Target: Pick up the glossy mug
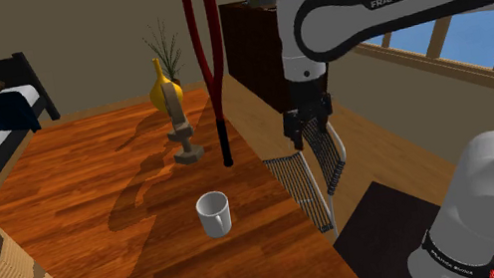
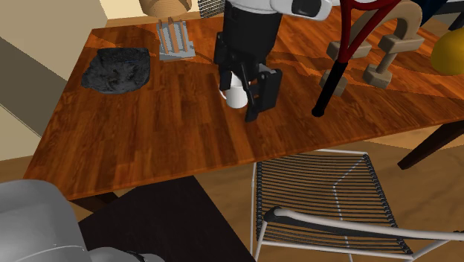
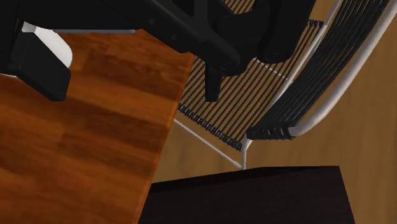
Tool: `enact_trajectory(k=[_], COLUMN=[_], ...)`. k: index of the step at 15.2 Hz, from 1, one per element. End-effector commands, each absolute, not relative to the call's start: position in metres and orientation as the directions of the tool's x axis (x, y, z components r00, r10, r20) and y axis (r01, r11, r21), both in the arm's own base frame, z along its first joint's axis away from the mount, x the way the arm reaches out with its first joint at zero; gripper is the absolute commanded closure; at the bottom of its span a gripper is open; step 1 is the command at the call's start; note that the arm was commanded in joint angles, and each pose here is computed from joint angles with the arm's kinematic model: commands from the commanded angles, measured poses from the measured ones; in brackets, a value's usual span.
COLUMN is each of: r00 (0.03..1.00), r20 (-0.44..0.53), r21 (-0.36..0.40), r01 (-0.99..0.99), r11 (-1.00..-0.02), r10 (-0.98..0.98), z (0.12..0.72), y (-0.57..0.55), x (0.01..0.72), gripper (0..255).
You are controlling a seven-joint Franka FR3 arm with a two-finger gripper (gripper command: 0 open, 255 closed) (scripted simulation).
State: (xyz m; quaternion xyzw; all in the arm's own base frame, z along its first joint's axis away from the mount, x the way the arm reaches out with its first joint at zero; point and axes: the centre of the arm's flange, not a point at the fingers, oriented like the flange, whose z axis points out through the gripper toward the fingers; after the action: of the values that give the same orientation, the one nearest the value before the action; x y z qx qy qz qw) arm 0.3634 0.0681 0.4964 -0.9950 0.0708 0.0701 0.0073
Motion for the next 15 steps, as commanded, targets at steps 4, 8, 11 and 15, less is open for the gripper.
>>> enact_trajectory(k=[4,8,11,15], r00=[0.981,0.982,0.982,0.982], r20=[-0.123,-0.111,-0.102,-0.089], r21=[-0.020,-0.032,-0.041,-0.053], r01=[-0.152,-0.159,-0.164,-0.170], r11=[-0.988,-0.987,-0.986,-0.984], r10=[-0.148,-0.154,-0.159,-0.165], z=[0.464,0.438,0.418,0.392], y=[0.106,0.137,0.161,0.192], x=[0.398,0.427,0.449,0.480], gripper=[0,0,0,0])
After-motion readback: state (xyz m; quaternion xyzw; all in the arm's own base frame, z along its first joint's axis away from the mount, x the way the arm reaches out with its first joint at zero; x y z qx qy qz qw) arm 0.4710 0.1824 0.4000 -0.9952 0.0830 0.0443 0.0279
